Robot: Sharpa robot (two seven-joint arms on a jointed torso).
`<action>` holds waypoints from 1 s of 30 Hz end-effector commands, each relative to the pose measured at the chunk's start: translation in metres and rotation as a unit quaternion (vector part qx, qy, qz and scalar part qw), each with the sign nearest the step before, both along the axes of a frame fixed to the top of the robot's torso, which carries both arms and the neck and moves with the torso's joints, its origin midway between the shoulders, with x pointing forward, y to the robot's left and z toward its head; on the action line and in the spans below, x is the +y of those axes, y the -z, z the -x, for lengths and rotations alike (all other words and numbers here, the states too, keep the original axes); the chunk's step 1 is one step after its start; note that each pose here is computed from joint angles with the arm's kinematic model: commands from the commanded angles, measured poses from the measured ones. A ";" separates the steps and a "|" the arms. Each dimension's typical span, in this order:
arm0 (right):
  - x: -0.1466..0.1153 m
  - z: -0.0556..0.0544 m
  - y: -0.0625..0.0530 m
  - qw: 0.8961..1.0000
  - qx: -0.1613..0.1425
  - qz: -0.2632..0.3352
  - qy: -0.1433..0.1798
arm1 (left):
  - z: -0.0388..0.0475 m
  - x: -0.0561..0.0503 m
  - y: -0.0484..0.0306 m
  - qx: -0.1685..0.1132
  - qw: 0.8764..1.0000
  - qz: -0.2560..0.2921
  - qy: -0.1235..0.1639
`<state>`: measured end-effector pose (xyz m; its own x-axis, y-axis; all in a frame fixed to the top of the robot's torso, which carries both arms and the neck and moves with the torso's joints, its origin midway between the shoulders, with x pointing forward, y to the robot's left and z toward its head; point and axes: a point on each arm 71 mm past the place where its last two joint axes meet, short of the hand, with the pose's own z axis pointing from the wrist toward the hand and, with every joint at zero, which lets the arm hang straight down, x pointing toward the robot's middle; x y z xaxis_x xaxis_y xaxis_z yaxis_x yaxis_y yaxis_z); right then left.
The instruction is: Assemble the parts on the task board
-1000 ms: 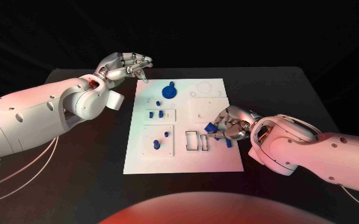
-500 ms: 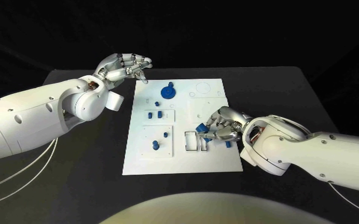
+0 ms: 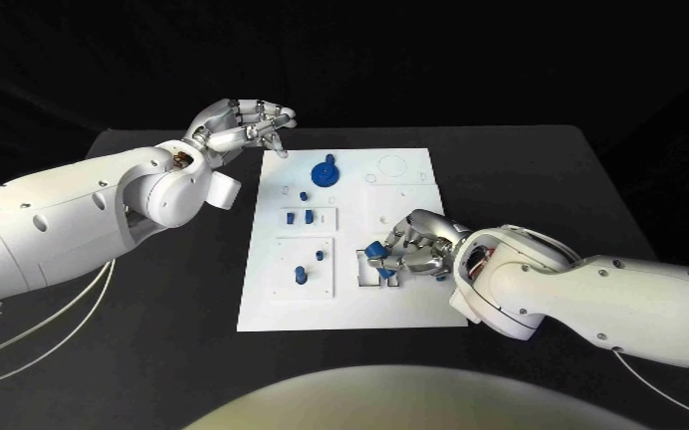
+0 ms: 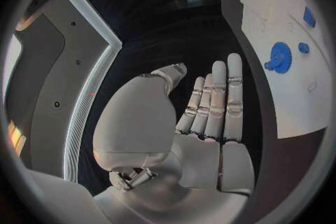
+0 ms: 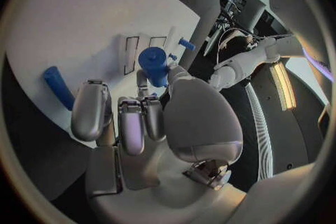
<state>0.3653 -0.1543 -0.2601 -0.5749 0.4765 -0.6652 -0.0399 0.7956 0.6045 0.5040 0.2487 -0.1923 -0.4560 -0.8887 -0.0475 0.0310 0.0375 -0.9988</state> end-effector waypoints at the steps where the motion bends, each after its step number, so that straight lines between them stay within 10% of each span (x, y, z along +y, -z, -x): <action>1: 0.000 -0.001 0.001 1.000 -0.004 0.008 -0.004 | 0.0006 -0.003 -0.0003 0.001 1.000 0.005 0.010; 30: 0.008 -0.002 0.003 0.999 -0.016 0.022 -0.017 | 0.0006 -0.001 -0.0001 0.003 1.000 0.003 0.009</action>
<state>0.3675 -0.1464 -0.2635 -0.5764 0.4395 -0.6889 -0.0748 0.8112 0.5800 0.5040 0.2493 -0.1928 -0.4574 -0.8880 -0.0471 0.0257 0.0397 -0.9989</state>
